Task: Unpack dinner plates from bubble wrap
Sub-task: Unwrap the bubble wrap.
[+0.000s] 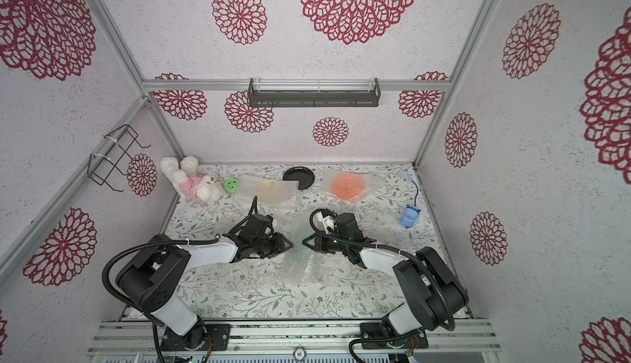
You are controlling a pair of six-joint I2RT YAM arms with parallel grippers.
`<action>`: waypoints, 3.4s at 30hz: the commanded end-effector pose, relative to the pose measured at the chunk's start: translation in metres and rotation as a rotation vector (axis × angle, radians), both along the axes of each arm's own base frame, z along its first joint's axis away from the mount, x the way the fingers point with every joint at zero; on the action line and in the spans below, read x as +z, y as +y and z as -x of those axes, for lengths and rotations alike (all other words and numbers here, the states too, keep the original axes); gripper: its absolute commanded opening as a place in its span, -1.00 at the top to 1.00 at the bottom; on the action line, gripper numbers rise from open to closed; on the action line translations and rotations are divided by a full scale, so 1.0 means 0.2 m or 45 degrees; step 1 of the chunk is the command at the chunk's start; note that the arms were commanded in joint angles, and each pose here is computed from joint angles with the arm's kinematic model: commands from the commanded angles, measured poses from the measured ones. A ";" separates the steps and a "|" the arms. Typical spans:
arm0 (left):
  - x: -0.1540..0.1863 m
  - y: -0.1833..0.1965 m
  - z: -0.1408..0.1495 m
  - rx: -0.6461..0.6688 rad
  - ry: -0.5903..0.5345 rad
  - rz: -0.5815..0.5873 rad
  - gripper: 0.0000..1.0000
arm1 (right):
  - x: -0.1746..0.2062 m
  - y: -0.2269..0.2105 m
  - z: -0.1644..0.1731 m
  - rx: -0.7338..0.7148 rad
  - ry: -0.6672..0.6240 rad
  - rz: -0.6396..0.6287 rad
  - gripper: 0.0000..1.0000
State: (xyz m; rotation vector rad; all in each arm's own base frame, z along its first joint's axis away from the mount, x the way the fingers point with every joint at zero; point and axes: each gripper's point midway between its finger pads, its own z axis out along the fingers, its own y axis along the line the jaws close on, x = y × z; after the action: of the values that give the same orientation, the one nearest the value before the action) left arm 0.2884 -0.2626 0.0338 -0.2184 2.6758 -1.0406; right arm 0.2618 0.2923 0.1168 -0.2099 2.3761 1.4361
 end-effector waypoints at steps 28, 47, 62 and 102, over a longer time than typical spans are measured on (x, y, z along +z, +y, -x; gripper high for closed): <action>-0.01 0.46 0.17 0.195 0.090 -0.313 -0.61 | 0.33 -0.85 0.01 -0.417 -0.134 1.268 1.00; -0.03 0.46 0.14 0.203 0.096 -0.299 -0.64 | -0.19 -0.31 -0.11 -0.287 -0.054 1.273 0.29; 0.26 0.32 0.12 0.063 -0.062 -0.164 -0.62 | 0.18 -0.10 -0.14 -0.116 -0.130 0.682 -0.59; 0.17 -0.45 0.11 -0.377 -0.337 -0.873 -0.38 | -0.40 -0.94 -0.02 -0.606 0.304 0.505 0.82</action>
State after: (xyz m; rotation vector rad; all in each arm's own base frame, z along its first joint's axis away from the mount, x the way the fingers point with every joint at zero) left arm 0.2532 -0.3716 0.0440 0.5807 2.7065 -0.1509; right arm 0.2602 0.1166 0.0320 0.4253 2.6617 0.9085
